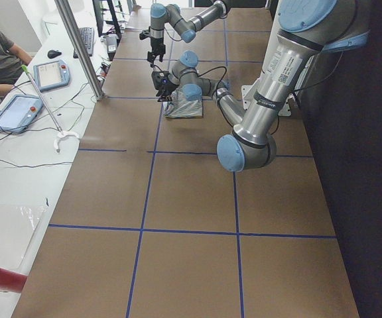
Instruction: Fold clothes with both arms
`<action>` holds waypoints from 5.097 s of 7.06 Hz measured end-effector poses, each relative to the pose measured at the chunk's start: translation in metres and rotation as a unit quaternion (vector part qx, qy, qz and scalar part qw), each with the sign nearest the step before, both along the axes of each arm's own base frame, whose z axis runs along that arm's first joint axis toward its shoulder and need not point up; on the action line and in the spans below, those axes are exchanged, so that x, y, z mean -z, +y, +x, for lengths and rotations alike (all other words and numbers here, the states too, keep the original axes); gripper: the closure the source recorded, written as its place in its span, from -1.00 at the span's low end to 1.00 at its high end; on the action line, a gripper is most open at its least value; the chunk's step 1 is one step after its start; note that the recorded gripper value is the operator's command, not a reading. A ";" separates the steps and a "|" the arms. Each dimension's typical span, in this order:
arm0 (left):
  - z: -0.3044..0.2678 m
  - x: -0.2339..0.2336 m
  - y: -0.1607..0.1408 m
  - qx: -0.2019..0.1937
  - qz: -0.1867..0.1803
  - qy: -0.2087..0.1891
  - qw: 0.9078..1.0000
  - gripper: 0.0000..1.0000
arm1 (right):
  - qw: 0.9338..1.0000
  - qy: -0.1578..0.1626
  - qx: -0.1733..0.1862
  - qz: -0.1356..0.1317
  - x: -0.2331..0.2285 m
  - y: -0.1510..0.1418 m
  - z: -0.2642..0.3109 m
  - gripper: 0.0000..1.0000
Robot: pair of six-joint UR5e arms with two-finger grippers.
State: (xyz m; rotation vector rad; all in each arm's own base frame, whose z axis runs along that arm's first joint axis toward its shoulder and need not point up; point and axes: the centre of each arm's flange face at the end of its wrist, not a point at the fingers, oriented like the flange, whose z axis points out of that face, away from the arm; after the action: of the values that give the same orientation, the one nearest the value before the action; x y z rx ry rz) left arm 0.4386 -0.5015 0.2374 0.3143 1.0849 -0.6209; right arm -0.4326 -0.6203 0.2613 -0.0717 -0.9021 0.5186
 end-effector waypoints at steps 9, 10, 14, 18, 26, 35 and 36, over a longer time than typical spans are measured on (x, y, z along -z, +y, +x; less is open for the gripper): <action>0.165 0.026 -0.026 -0.238 0.115 -0.126 0.956 1.00 | 0.999 0.000 0.009 0.036 -0.038 0.041 0.056 -1.00; 0.163 0.010 -0.044 -0.234 0.120 -0.134 0.955 1.00 | 0.999 0.003 0.010 0.034 -0.044 0.043 0.054 -1.00; 0.080 0.006 -0.149 -0.208 0.156 -0.141 0.955 1.00 | 0.999 0.007 0.005 0.038 -0.049 0.051 0.057 -1.00; -0.068 -0.036 -0.113 -0.225 0.194 -0.120 0.947 1.00 | 0.995 0.038 0.043 0.078 -0.100 0.062 0.107 -1.00; -0.507 -0.291 -0.048 -0.287 0.098 -0.256 0.918 -0.99 | 0.964 0.099 0.186 0.161 -0.338 0.167 0.489 -1.00; -0.520 -0.416 0.062 -0.307 -0.023 -0.176 0.935 -1.00 | 0.931 0.102 0.309 0.167 -0.379 0.184 0.502 -1.00; -0.519 -0.410 0.062 -0.306 -0.018 -0.175 0.936 -1.00 | 0.930 0.100 0.311 0.168 -0.379 0.181 0.498 -1.00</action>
State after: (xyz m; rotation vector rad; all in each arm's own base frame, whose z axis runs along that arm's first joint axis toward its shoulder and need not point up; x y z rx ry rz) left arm -0.0803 -0.4395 0.6470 0.0387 0.7650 -0.0203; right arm 0.0654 -0.4393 0.6400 0.0101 -0.7055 -0.2219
